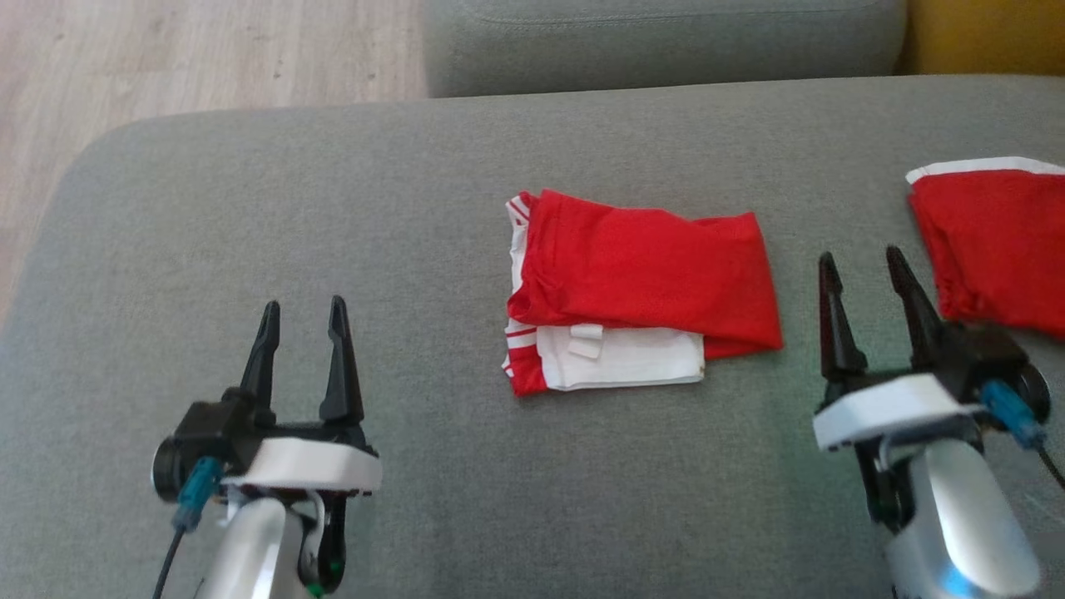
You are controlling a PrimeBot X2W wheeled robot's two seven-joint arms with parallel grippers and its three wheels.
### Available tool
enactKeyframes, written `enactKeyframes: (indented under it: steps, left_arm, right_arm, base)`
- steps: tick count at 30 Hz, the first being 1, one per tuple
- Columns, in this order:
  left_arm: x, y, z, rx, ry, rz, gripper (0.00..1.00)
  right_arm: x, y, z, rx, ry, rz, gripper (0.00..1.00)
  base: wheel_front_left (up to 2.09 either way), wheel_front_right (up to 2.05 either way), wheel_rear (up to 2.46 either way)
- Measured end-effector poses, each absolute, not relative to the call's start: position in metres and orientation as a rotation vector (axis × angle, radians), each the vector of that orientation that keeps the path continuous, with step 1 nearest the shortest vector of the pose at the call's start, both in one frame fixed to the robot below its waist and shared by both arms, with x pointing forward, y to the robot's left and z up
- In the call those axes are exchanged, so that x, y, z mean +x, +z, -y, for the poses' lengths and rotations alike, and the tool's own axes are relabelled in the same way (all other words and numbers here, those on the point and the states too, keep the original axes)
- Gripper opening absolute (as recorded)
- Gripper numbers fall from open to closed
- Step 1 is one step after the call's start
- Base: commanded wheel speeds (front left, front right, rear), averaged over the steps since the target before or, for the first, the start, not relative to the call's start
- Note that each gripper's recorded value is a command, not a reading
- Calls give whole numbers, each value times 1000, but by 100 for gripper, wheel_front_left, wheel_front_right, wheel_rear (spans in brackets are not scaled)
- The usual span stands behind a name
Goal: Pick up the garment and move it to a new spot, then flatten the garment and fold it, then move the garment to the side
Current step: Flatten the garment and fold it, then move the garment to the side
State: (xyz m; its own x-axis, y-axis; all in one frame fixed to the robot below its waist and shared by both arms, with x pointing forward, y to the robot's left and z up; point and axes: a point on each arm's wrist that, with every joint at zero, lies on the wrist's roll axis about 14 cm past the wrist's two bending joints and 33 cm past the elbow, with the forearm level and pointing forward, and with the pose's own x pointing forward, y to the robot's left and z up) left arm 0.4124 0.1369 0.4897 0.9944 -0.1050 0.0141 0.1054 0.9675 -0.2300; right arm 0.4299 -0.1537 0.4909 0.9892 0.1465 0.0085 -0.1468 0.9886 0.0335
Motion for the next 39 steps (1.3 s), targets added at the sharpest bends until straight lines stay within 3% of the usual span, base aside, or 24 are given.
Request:
enactKeyframes:
  steps: [8,17,29,34,35,36,37,39]
  left_arm:
    - [407,479,-135,-218,-108,-25,100]
    - [417,469,-136,-214,-108,-50,100]
    - [421,459,-159,-215,-47,-73,100]
    - [417,458,-164,-218,-30,-77,100]
    - [417,458,-164,-218,-30,-77,100]
    - [417,459,-165,-217,-29,-75,100]
    - [417,460,-165,-217,-28,-72,100]
    - [417,462,-163,-217,-31,-66,100]
  right_arm:
    - [405,473,164,58,110,-36,100]
    - [441,466,155,47,130,-63,100]
    - [466,379,124,70,186,-436,100]
    - [467,368,115,58,215,-508,100]
    - [467,368,115,58,215,-508,72]
    - [468,368,114,49,223,-512,30]
    - [467,368,114,40,228,-518,0]
    - [465,369,113,30,237,-517,0]
  base:
    - [0,0,0]
    - [0,0,0]
    - [0,0,0]
    - [0,0,0]
    - [0,0,0]
    - [0,0,0]
    - [0,0,0]
    - [0,0,0]
